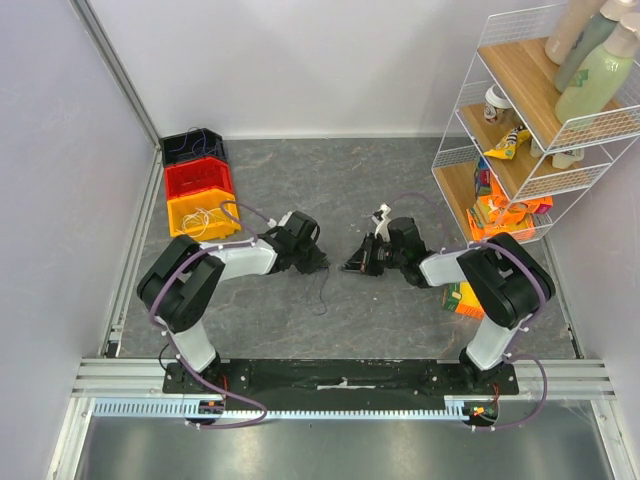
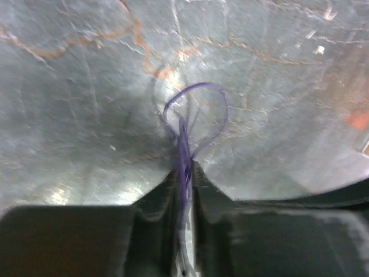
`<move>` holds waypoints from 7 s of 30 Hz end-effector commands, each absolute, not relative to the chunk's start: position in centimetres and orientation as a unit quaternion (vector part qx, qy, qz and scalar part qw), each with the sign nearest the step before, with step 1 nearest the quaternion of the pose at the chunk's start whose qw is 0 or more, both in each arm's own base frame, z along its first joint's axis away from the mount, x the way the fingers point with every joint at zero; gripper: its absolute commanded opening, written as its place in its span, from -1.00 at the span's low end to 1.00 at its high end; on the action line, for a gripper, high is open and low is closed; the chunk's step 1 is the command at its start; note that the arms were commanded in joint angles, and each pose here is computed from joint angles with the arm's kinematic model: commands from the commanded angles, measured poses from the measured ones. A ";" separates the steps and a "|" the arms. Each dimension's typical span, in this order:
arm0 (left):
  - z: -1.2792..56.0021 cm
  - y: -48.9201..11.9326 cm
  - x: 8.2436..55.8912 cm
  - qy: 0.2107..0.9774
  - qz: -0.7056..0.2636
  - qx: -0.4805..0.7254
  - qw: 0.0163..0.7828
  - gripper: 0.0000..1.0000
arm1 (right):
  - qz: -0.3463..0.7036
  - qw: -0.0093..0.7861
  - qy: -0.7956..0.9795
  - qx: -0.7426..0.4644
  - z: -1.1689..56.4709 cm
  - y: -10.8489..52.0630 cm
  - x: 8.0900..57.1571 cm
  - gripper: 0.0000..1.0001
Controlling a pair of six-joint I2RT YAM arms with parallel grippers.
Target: Untangle the cables
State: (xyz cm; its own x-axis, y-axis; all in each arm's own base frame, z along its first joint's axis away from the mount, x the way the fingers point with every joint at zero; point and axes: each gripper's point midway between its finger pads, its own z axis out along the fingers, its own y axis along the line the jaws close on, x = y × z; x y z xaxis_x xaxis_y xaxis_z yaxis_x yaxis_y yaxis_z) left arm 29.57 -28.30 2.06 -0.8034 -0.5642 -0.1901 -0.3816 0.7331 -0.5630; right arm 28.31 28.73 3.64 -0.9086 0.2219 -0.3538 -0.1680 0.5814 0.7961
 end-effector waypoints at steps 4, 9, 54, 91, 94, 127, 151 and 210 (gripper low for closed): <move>-0.5 -22.4 29.1 0.944 -0.113 -0.191 0.244 -0.97 | 0.440 0.259 0.860 0.008 5.1 27.3 28.1 -0.90; 5.5 -21.8 31.8 0.926 -0.133 -0.124 0.330 -0.97 | 0.395 0.293 0.870 0.001 4.5 25.7 28.2 -0.90; 14.4 15.2 66.7 0.549 -0.113 -0.634 0.532 -0.33 | 0.464 0.314 0.827 -0.045 5.7 28.1 27.6 -0.90; 17.4 8.6 59.4 0.711 -0.153 -0.530 0.436 0.08 | 0.458 0.336 0.822 -0.044 6.4 27.1 27.0 -0.90; 16.2 8.6 59.8 0.738 -0.144 -0.479 0.453 0.05 | 0.458 0.337 0.822 -0.045 6.4 27.1 27.0 -0.90; 11.0 11.3 61.7 0.749 -0.132 -0.481 0.436 -0.40 | 0.466 0.331 0.819 -0.049 6.3 27.5 27.0 -0.91; 20.4 11.3 63.6 0.623 -0.279 -0.521 0.511 -0.96 | 0.466 0.329 0.820 -0.049 6.3 27.6 27.1 -0.93; 26.0 -2.5 54.3 0.648 -0.398 -0.451 0.468 0.19 | 0.385 0.354 0.852 -0.007 6.2 24.7 27.7 -0.90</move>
State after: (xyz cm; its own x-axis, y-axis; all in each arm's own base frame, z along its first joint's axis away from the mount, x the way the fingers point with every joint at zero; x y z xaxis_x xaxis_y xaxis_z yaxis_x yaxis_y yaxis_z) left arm 56.74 4.46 19.60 -0.0541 -0.9706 -0.2345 -0.4298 0.2346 -0.8719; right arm 26.90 26.39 5.88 -0.7875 0.2450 -0.5656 -0.3234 0.6169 0.7176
